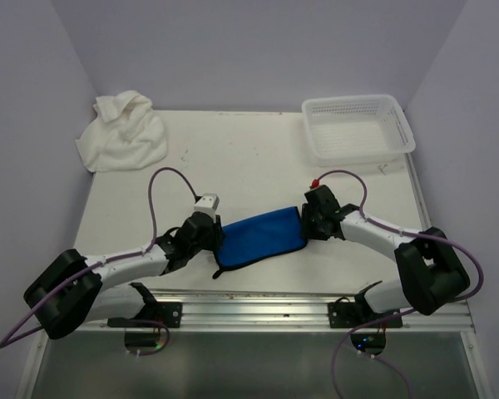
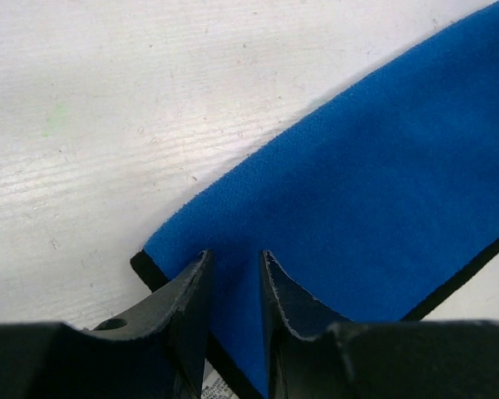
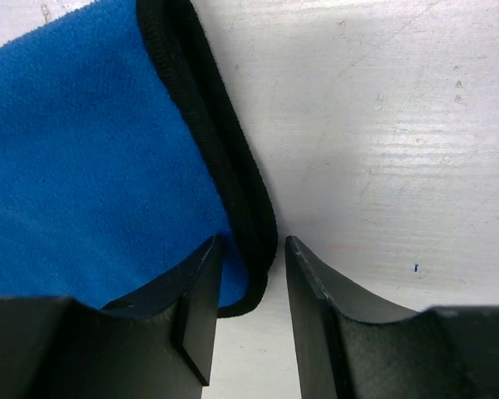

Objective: Roll the towels
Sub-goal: Fold the towel

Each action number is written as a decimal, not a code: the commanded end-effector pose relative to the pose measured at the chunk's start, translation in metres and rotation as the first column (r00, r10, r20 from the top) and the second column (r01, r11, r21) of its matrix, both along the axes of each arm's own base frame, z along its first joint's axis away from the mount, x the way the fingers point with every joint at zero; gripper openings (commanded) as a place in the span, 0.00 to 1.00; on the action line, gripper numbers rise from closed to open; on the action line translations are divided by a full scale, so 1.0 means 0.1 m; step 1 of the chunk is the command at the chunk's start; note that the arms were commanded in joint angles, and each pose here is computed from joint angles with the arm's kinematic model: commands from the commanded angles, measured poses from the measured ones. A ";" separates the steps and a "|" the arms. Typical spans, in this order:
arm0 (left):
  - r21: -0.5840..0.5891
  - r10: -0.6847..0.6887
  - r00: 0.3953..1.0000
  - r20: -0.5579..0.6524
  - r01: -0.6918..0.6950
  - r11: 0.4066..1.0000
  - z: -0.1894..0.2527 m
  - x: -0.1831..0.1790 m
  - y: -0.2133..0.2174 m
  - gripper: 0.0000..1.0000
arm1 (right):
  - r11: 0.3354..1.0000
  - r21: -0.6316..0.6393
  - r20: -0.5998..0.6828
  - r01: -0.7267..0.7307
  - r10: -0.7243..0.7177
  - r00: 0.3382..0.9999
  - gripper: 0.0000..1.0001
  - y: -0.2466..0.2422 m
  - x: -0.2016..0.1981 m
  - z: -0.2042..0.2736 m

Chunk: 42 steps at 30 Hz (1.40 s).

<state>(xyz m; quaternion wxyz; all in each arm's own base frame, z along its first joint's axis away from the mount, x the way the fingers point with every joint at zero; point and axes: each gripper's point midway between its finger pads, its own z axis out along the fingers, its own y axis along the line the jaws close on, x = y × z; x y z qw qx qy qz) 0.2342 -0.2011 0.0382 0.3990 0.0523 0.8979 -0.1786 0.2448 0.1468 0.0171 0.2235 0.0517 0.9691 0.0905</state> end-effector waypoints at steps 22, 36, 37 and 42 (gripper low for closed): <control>-0.064 0.047 0.993 0.107 -0.040 0.997 0.43 0.23 -0.02 0.39 | 0.999 0.017 0.017 -0.051 0.050 0.999 0.00 0.05 -0.02 0.05; -0.171 -0.036 0.995 0.095 0.052 0.984 0.58 0.13 -0.24 0.40 | 0.973 -0.125 0.124 -0.195 0.211 0.970 0.00 0.17 -0.20 0.35; -0.176 -0.039 0.995 0.089 0.054 0.983 0.57 0.12 -0.25 0.40 | 0.968 -0.140 0.125 -0.210 0.228 0.966 0.00 0.18 -0.22 0.37; -0.222 -0.064 0.995 0.074 0.079 0.972 0.55 0.09 -0.35 0.39 | 0.940 -0.196 0.153 -0.279 0.311 0.938 0.00 0.33 -0.29 0.45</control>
